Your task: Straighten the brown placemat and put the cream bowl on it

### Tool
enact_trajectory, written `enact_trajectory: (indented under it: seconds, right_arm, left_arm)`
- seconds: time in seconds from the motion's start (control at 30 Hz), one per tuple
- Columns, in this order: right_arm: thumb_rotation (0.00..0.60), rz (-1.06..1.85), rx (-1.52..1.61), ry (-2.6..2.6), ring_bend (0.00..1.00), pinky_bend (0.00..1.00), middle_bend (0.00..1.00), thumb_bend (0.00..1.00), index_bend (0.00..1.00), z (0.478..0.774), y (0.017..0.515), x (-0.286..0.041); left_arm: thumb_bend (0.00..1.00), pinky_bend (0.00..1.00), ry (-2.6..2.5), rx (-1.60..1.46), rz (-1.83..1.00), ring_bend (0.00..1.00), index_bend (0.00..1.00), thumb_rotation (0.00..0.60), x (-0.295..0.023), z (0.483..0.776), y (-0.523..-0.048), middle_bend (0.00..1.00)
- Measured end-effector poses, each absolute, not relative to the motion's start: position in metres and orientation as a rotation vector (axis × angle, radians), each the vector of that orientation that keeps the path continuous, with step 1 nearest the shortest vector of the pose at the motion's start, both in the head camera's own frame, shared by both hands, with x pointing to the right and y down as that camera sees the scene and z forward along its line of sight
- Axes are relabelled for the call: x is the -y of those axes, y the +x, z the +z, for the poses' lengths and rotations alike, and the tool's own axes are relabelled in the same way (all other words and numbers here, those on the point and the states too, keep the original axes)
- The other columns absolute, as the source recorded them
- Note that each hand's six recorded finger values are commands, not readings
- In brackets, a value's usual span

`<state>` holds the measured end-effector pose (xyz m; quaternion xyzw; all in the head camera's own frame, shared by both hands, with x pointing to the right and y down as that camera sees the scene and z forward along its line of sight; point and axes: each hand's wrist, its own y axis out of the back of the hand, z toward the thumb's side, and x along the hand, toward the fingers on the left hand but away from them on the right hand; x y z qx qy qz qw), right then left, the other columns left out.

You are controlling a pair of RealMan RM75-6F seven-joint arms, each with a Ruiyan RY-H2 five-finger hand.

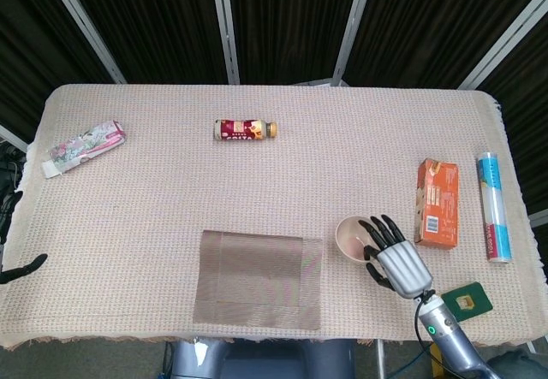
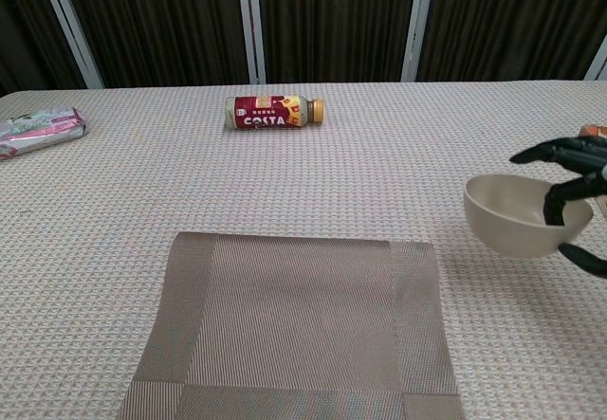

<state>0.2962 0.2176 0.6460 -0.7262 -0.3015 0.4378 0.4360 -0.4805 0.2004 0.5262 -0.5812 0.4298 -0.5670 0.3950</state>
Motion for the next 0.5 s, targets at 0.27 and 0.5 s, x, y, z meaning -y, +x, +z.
enact_trajectory:
  seconds: [0.27,0.5]
  right_arm:
    - [0.6,1.079,0.861,-1.701,0.0,0.0,0.07,0.47,0.66,0.638,0.287,-0.143]
    - [0.6,1.271,0.872,-1.635,0.0,0.0,0.07,0.47,0.66,0.67,0.304,-0.094]
  left_arm:
    - [0.0,0.0,-1.464,-1.091,-1.471,0.0,0.0,0.6,-0.196,0.534,-0.485,0.0]
    - [0.0,0.0,-1.45,-1.087,-1.475,0.0,0.0,0.6,-0.194,0.538,-0.484,0.0]
